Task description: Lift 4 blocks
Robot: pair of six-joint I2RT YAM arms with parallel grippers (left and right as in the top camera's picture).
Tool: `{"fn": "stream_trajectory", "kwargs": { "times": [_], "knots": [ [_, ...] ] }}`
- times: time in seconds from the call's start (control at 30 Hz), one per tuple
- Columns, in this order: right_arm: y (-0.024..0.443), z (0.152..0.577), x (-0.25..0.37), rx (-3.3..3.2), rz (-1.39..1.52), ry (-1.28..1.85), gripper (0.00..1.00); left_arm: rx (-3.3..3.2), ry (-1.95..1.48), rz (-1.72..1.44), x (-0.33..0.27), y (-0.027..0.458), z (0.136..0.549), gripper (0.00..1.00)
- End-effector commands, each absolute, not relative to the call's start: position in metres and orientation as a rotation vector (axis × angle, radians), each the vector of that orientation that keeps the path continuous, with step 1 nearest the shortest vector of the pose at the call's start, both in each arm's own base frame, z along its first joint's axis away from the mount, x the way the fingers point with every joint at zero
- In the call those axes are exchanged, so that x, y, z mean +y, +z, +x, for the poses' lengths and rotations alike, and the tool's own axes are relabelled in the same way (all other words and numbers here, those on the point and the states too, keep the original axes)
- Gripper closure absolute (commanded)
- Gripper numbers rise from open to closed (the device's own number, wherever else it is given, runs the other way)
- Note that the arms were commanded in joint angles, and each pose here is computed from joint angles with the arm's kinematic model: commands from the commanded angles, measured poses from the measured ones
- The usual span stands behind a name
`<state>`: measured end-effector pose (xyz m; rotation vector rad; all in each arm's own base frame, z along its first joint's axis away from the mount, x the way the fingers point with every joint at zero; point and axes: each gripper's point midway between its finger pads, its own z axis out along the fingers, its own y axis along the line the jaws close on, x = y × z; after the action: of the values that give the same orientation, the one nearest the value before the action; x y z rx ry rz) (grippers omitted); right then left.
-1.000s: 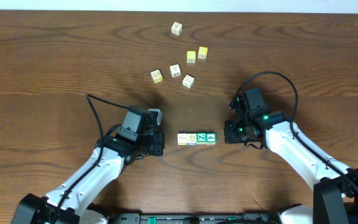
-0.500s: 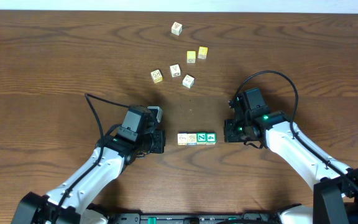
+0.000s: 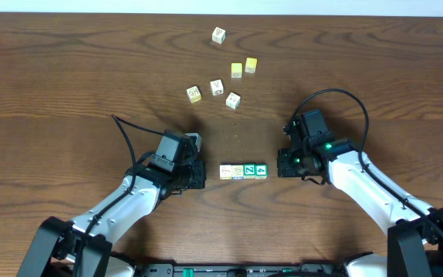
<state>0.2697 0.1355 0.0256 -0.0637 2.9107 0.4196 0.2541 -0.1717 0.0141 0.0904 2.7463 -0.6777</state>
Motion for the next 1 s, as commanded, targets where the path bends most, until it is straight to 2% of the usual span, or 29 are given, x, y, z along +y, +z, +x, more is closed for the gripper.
{"fn": "stream_trajectory", "kwargs": {
  "times": [0.0, 0.53, 0.97],
  "knots": [
    [0.016, 0.257, 0.137, 2.95, -0.037, 0.417, 0.99, 2.75, -0.687, 0.088, -0.173, 0.013, 0.253, 0.93],
    [0.014, 0.259, 0.158, 2.888, -0.102, 0.526, 0.99, 2.742, -0.691, 0.089, -0.174, 0.014, 0.255, 0.93],
    [0.01, 0.259, 0.16, 2.892, -0.112, 0.501, 0.99, 2.719, -0.698, 0.094, -0.176, 0.017, 0.259, 0.93]
  ]
}}
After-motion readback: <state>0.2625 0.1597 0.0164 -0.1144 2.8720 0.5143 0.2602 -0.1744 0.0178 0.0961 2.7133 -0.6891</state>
